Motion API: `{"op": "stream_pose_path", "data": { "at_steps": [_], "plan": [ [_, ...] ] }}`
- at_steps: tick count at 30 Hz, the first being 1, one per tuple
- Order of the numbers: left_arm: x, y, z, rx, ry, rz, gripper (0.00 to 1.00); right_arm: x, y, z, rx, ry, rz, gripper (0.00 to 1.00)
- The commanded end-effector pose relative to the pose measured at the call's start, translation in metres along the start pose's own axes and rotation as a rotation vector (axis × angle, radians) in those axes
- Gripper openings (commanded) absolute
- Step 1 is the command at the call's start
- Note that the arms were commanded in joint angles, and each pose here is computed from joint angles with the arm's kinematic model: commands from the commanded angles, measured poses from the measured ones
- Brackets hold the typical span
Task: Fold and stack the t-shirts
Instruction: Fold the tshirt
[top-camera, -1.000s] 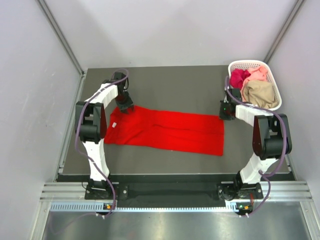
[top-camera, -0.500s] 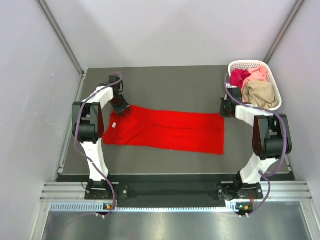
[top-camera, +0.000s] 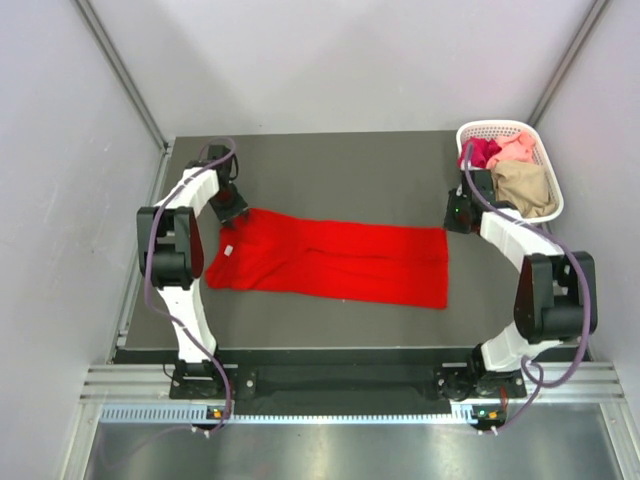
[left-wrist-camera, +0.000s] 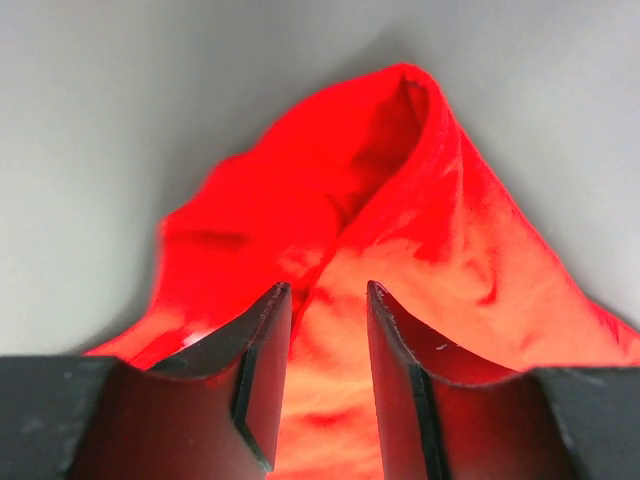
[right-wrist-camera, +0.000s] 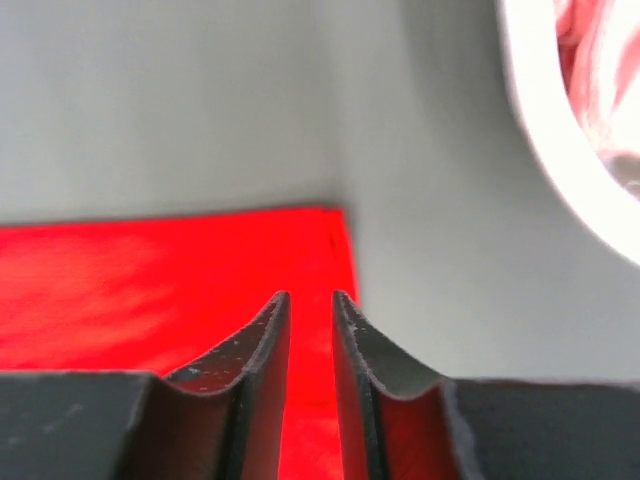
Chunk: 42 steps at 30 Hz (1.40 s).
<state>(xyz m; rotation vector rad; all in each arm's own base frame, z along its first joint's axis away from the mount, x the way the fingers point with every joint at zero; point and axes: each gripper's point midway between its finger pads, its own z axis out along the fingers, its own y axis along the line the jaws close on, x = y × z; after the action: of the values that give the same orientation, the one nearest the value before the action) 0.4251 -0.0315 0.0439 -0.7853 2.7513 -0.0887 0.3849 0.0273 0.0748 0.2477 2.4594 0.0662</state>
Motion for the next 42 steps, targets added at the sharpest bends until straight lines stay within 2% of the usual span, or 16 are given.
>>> {"op": "stream_pose_path", "data": {
  "at_steps": [1,3,7,9,15,17,20,21,23,27,30,32,37,39,42],
  "plan": [
    [-0.026,0.008,-0.061,-0.018,-0.151,0.034,0.42,0.01,0.024,-0.026,-0.104,0.035,0.084,0.22],
    [-0.028,0.002,-0.074,0.039,-0.197,0.051,0.42,0.023,0.031,-0.025,-0.129,0.061,0.105,0.2],
    [-0.002,0.0,-0.058,0.111,-0.144,0.074,0.45,0.061,0.031,-0.01,-0.138,0.121,0.148,0.15],
    [0.004,-0.009,-0.046,0.165,-0.111,0.081,0.45,0.064,0.032,-0.003,-0.14,0.107,0.168,0.14],
    [0.011,-0.032,-0.014,0.295,0.006,0.064,0.44,0.073,0.004,0.011,0.004,0.089,0.152,0.13],
    [-0.003,-0.045,-0.017,0.336,-0.022,0.068,0.44,0.074,-0.002,0.014,0.04,0.085,0.142,0.13],
    [-0.017,-0.04,-0.012,0.266,-0.034,0.057,0.44,0.072,-0.012,0.015,0.088,0.067,0.142,0.13],
    [-0.026,-0.017,0.0,0.173,-0.037,0.015,0.44,0.072,-0.013,0.015,0.1,0.064,0.139,0.13],
    [-0.034,-0.009,-0.002,0.124,-0.032,-0.014,0.43,0.06,-0.008,0.009,0.07,0.049,0.111,0.15],
    [-0.051,-0.006,-0.021,0.129,-0.109,-0.001,0.43,0.03,0.023,-0.01,-0.085,0.011,0.041,0.26],
    [-0.062,-0.006,-0.033,0.138,-0.169,0.042,0.42,-0.001,0.037,-0.019,-0.146,-0.027,-0.031,0.29],
    [-0.066,-0.012,-0.032,0.167,-0.189,0.072,0.42,-0.004,0.036,-0.012,-0.141,-0.013,-0.07,0.3],
    [-0.06,-0.035,-0.021,0.29,-0.124,0.173,0.41,-0.024,0.044,0.007,-0.157,0.003,-0.165,0.31],
    [-0.062,-0.036,-0.016,0.297,-0.109,0.198,0.41,-0.032,0.046,0.008,-0.167,0.013,-0.216,0.35],
    [-0.062,-0.04,-0.013,0.312,-0.104,0.218,0.42,-0.027,0.044,0.019,-0.221,0.092,-0.309,0.39]
  ]
}}
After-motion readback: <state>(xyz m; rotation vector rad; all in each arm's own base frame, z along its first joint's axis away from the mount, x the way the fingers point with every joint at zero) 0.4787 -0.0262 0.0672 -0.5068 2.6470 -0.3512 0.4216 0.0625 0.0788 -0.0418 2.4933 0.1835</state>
